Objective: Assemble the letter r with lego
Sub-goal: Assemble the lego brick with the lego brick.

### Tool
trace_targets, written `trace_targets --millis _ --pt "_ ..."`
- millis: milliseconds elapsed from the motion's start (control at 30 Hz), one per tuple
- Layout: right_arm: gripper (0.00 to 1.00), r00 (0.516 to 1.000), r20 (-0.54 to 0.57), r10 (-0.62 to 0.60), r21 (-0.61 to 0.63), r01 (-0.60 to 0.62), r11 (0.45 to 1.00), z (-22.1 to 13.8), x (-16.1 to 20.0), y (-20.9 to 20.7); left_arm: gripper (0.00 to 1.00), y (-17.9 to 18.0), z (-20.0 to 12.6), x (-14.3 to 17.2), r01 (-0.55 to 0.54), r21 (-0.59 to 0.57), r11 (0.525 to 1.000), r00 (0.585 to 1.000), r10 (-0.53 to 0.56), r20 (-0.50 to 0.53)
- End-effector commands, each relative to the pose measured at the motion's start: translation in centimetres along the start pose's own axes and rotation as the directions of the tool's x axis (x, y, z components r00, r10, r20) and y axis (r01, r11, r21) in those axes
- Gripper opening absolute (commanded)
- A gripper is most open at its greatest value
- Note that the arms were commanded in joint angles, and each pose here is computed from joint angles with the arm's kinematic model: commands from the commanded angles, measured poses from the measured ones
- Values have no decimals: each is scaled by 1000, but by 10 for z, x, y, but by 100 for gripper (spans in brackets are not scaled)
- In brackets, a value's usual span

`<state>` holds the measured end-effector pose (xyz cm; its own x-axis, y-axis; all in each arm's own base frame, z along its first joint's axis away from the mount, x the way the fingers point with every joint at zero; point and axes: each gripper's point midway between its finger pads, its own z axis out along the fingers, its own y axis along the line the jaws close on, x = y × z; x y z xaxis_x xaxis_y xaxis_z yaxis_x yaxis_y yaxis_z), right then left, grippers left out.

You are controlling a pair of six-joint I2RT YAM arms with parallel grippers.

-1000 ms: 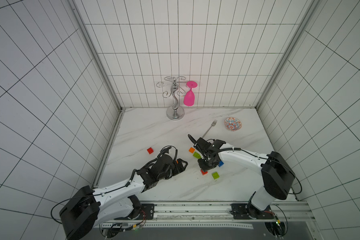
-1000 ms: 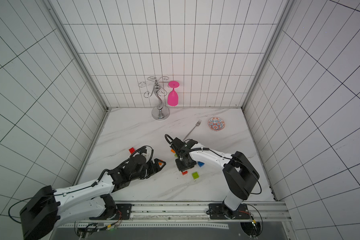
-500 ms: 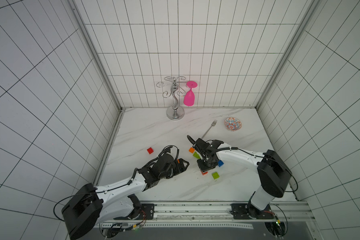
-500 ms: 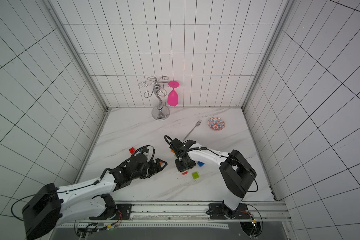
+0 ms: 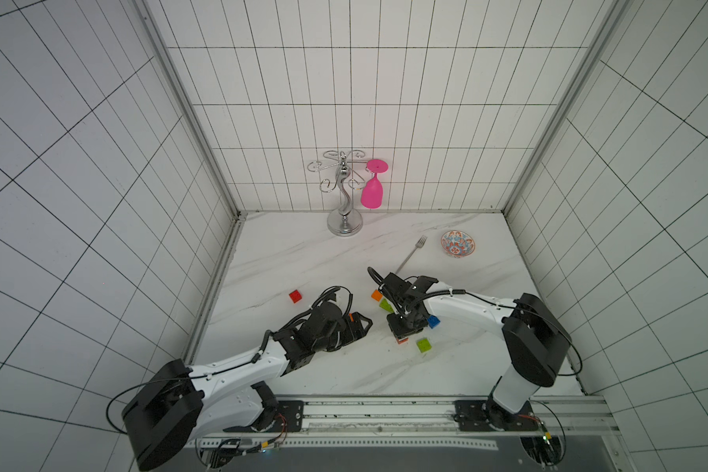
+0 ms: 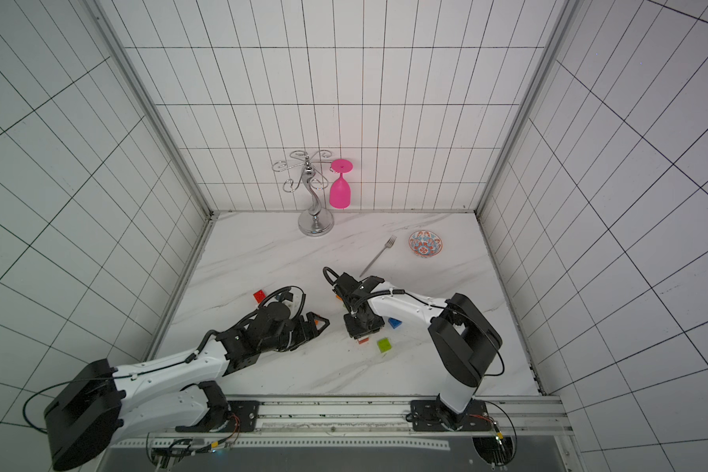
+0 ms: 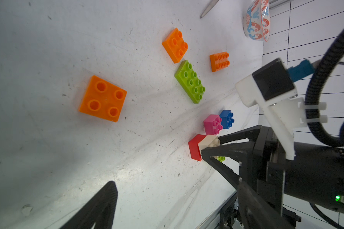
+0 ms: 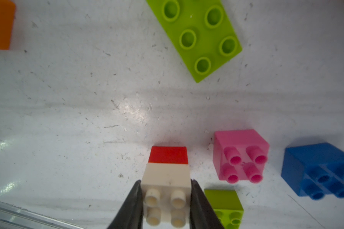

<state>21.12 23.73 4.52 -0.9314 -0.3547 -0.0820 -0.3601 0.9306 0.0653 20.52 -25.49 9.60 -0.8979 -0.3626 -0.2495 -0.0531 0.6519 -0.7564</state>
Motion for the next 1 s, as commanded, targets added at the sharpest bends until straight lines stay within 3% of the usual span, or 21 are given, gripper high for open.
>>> trace_targets --millis 0,533,967 --pt "0 998 -52 23 50 -21 999 16 18 -12 86 -18 -1 -9 -16 42 999 1000 15 21" --pt "0 988 -147 39 188 -11 982 42 63 -31 86 -20 1 -8 -25 40 999 1000 24 10" --pt "0 993 -97 69 174 -51 983 35 65 -29 85 -29 -7 -10 -41 59 997 999 40 18"
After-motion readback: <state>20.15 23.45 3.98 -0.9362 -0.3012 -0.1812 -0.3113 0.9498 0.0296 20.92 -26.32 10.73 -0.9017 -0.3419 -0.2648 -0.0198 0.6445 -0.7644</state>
